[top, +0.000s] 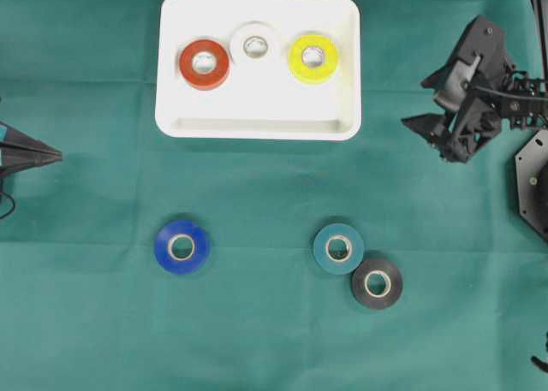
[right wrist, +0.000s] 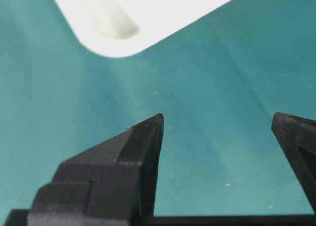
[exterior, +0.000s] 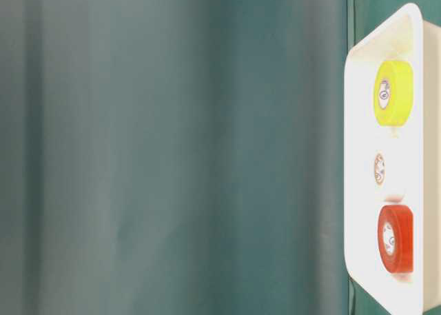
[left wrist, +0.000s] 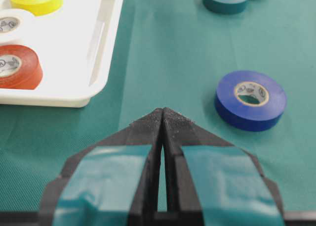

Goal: Put the tape into the white case with the right arm.
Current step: 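Open the right gripper and withdraw it to the right side, then move the right gripper over the blue tape roll and lower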

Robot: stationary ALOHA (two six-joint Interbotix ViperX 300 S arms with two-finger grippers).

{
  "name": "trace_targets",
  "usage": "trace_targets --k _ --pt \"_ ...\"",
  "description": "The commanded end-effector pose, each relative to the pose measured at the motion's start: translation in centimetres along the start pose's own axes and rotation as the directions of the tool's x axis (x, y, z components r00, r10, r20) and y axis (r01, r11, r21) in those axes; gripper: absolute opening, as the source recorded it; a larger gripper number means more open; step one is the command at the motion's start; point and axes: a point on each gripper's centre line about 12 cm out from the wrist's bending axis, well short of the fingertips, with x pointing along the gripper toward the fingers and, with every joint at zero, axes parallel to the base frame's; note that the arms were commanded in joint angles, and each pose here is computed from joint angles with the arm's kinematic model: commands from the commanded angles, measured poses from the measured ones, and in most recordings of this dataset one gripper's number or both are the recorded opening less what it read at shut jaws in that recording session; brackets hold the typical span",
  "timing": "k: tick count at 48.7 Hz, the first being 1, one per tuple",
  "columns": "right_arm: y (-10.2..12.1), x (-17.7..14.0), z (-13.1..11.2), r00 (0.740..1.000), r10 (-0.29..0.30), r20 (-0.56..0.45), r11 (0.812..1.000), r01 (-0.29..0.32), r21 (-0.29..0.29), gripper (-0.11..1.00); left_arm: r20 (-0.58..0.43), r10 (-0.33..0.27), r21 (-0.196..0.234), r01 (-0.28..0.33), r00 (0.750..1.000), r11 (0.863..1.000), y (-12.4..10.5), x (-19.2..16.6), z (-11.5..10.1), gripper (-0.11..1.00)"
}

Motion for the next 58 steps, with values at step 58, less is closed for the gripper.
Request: trace_targets --k 58 --pt "4.9 -4.9 -6.6 0.910 0.411 0.046 0.830 -0.353 -0.432 0.67 0.008 0.001 0.000 -0.001 1.000 1.000 0.0 0.0 0.5 0.00"
